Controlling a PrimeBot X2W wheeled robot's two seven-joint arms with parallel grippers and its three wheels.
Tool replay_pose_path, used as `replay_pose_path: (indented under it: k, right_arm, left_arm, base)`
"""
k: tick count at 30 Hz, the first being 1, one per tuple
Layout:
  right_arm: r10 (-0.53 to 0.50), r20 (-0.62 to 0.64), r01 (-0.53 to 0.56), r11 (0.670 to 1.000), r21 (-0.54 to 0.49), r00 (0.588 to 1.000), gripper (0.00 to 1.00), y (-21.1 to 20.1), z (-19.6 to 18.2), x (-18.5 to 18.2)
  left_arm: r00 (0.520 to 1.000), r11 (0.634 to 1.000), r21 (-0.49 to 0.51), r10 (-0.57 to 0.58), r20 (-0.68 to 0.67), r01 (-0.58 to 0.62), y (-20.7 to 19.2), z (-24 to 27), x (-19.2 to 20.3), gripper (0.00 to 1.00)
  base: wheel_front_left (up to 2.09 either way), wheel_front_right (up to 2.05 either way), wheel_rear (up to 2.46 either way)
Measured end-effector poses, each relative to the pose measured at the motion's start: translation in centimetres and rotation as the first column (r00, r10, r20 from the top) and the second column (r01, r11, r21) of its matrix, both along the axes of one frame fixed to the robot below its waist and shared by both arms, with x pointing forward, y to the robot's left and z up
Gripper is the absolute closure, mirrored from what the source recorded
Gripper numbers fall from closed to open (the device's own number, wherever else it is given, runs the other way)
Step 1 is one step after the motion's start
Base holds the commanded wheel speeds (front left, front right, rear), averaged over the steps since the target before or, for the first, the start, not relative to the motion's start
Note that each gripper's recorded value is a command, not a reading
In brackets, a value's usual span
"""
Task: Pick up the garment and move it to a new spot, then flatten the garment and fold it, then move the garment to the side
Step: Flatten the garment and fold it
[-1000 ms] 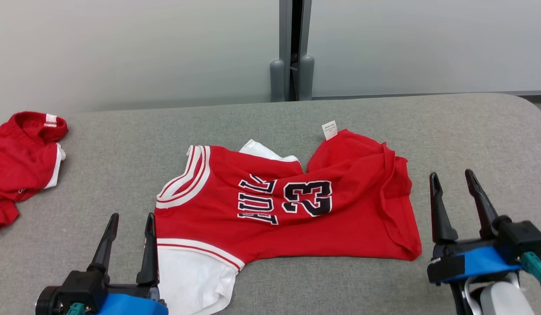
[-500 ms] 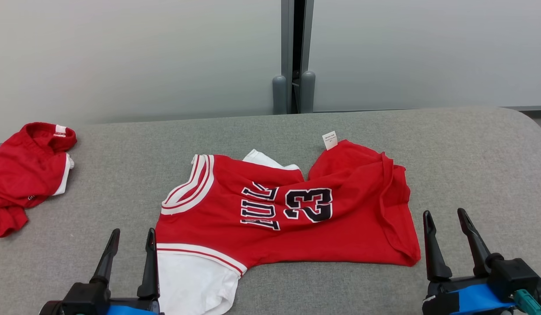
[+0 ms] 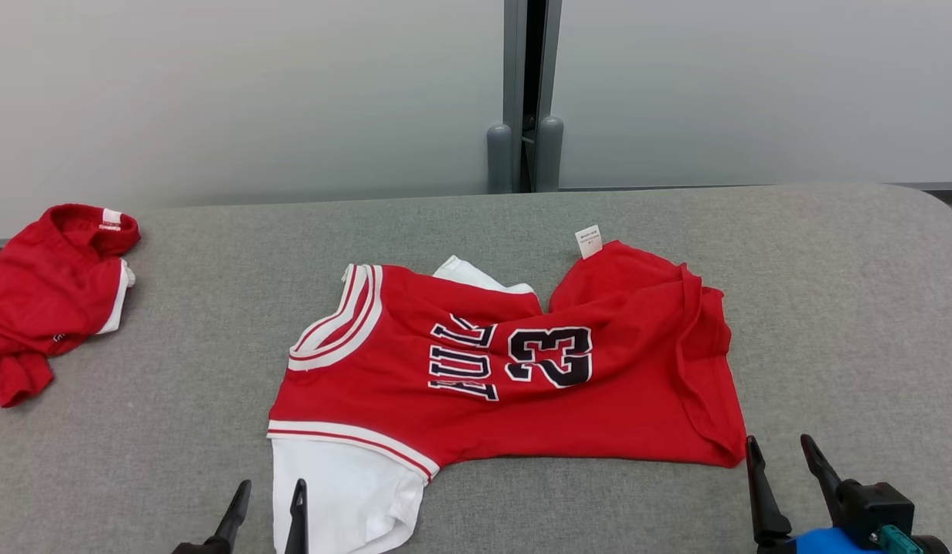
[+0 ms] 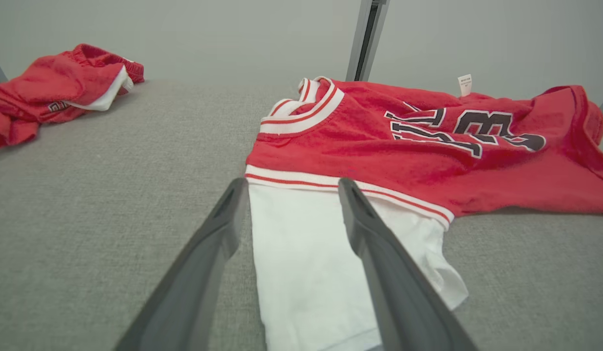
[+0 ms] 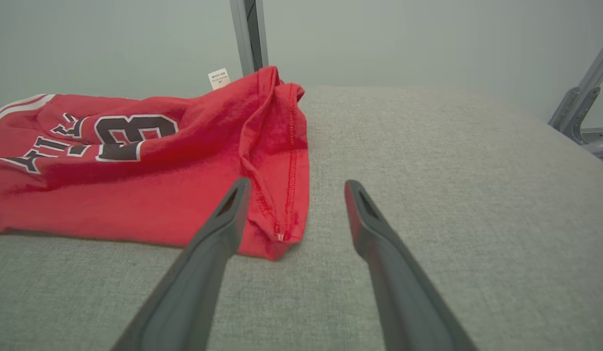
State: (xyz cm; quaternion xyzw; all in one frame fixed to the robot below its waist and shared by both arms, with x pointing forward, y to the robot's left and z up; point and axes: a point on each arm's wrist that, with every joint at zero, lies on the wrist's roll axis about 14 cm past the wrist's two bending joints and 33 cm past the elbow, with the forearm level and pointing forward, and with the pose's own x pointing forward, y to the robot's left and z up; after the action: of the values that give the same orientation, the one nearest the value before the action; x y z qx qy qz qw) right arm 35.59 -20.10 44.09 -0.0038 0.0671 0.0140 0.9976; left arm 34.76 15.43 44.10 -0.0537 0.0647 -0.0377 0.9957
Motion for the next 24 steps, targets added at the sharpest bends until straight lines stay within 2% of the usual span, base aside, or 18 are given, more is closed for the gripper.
replay_pose_path:
  k: [11, 24]
  right_arm:
    - [0.003, -0.15, -0.002, 1.0, 0.005, 0.989, 0.0, 0.1, -4.3, 0.4]
    - [0.016, -0.207, -0.011, 1.0, 0.026, 0.978, 0.0, 0.9, -6.0, 1.0]
  left_arm:
    - [0.986, 1.0, -0.018, -0.013, -0.169, 0.01, -0.5, -4.9, -2.3, 0.0]
    - [0.964, 0.999, -0.036, -0.023, -0.263, 0.014, -0.9, -7.6, -3.2, 0.0]
  base:
    - [0.0, 0.0, 0.0]
    - [0.0, 0.0, 0.0]
